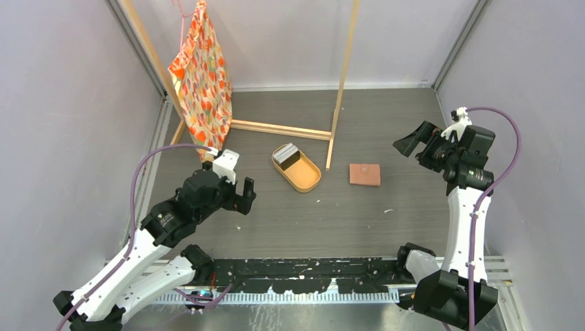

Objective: Put the credit cards into the card holder
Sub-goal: Move the card holder to the center of the board.

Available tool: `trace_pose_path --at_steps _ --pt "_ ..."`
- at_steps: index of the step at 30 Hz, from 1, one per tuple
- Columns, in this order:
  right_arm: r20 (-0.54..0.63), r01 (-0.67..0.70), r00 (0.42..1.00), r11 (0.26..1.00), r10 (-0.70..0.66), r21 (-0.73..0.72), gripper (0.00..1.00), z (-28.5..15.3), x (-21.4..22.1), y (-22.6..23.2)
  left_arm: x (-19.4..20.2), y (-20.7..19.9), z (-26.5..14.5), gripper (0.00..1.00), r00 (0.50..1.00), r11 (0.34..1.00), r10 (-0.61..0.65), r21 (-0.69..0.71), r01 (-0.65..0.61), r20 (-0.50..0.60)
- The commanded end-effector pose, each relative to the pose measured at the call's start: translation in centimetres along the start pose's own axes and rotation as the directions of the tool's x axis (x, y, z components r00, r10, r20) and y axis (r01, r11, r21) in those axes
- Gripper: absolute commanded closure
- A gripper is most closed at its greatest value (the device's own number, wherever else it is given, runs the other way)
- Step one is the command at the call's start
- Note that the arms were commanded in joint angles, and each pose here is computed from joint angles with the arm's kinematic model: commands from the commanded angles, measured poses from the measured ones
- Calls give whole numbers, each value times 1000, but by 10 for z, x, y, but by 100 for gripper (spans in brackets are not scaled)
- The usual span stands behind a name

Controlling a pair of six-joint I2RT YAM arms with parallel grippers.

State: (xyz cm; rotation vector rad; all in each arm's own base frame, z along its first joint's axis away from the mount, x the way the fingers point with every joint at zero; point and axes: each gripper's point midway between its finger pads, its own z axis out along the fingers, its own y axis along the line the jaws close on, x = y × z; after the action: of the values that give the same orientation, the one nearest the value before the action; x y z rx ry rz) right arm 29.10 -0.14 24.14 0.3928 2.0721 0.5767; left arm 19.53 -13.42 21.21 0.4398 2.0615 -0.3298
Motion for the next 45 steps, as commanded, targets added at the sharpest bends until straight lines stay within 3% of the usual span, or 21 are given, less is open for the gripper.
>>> trace_pose_path --at_steps 1,4,10,13,16,19,26,38,41,45 --pt "63 33 997 999 -33 -9 0 -4 -23 7 -4 -8 -3 0 998 997 -59 42 58 16" --pt "47 23 999 1000 -23 -11 0 0 -21 5 -2 -36 -3 0 984 969 -176 174 175 -6" --pt "26 102 995 981 -99 -164 0 3 -5 22 9 -91 -1 10 915 832 -369 382 403 -163" --pt "20 284 955 893 -296 -348 0 -2 14 47 11 -106 0 12 911 823 -377 390 413 -168" --pt "-31 427 872 791 -488 -439 0 0 45 59 13 -124 5 12 926 831 -362 413 373 -108" --pt "-124 512 798 773 -589 -374 0 18 63 48 13 -143 13 11 928 826 -370 442 350 -43" --pt "-306 578 714 776 -630 -253 0 61 87 23 9 -174 44 8 878 750 -478 515 416 -13" --pt "-482 526 756 850 -443 43 0 138 107 2 28 -172 66 7 853 753 -519 444 486 -54" --pt "-475 497 780 865 -407 75 26 149 109 0 34 -169 65 7 845 746 -532 439 501 -59" --pt "-515 477 780 870 -356 121 50 163 116 -11 39 -165 67 7 837 744 -545 430 511 -54"
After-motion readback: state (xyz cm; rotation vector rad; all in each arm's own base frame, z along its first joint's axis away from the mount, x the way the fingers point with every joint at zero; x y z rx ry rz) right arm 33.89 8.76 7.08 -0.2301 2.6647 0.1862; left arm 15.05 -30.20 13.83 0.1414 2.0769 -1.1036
